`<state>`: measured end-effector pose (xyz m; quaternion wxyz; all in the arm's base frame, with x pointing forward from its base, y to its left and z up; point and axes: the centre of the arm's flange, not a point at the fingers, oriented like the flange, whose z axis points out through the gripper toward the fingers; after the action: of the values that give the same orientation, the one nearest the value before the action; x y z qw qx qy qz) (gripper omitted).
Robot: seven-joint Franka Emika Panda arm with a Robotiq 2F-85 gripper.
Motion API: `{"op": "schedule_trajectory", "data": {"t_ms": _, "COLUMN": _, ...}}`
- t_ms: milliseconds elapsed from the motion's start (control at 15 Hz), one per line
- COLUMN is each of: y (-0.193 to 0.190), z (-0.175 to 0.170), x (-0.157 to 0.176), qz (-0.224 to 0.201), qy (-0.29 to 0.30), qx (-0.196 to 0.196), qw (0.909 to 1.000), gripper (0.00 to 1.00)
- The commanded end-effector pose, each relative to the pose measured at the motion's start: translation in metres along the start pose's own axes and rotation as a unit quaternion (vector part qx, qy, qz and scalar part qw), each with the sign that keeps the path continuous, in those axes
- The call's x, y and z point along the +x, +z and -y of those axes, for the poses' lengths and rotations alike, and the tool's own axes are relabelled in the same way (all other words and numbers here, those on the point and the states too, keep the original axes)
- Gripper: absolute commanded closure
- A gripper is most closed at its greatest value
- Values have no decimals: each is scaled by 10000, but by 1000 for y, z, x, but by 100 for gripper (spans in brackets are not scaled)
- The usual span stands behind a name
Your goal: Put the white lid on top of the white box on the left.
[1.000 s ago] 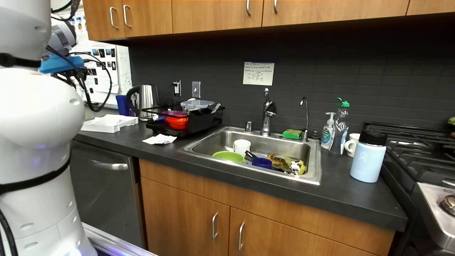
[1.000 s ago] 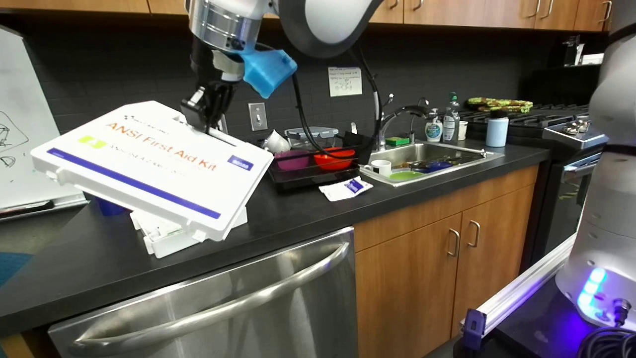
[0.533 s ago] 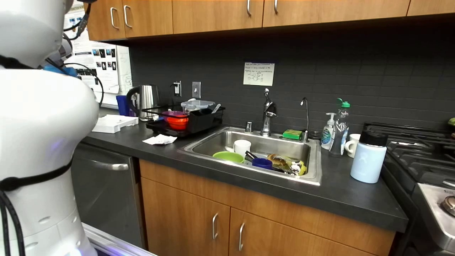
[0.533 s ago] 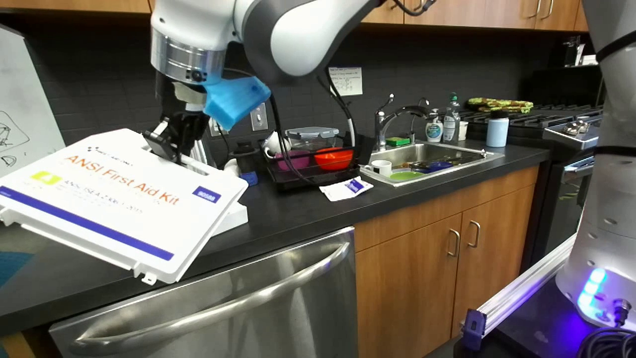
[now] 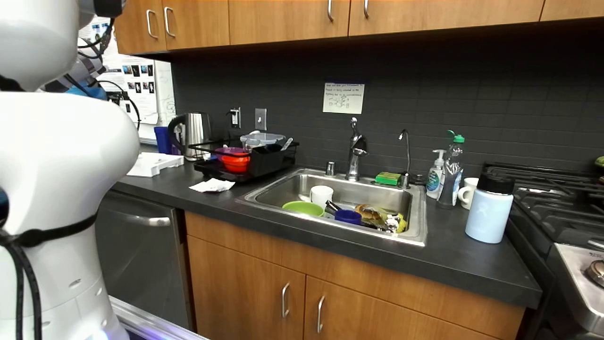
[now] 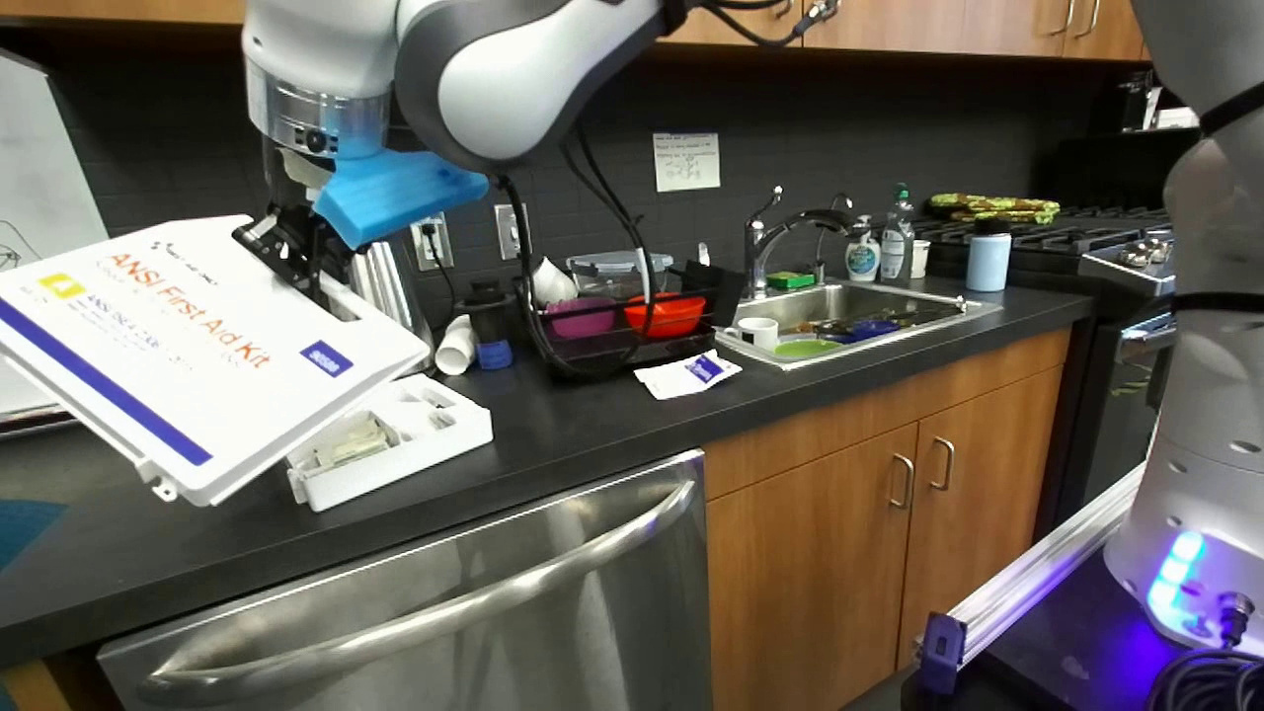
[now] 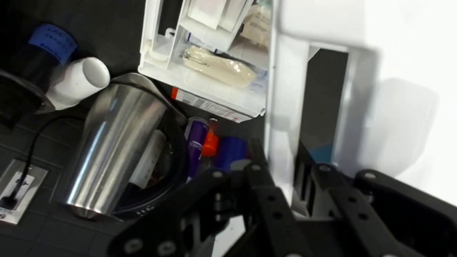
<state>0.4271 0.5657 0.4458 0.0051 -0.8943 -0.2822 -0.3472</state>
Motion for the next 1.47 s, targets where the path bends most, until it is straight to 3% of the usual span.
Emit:
{"op": "schedule_trajectory", "data": {"t_ms": 0, "y": 7, "z": -18, "x": 30, "qz": -135, "qy": 551, "qx": -378, "qw": 9977, "gripper": 94}}
{"op": "schedule_trajectory", "data": {"t_ms": 267, "y": 23, "z": -43, "x": 37, "qz": 11, "qy": 816, "qx": -790, "qw": 9935, "gripper": 94}}
{"op": "schedule_trajectory", "data": {"t_ms": 533, "y": 43, "z": -55, "x": 32, "qz": 441, "qy": 796, "qx": -1204, "qw": 9885, "gripper": 94}}
{"op": "schedule_trajectory", "data": {"t_ms": 867, "y": 40, "z": -53, "x": 36, "qz": 1013, "qy": 789, "qx": -1005, "qw": 9866, "gripper": 94}}
{"op": "schedule_trajectory", "data": {"t_ms": 1400, "y": 35, "z": -78, "x": 56, "qz": 1467, "qy": 839, "qx": -792, "qw": 9824, "gripper": 94}}
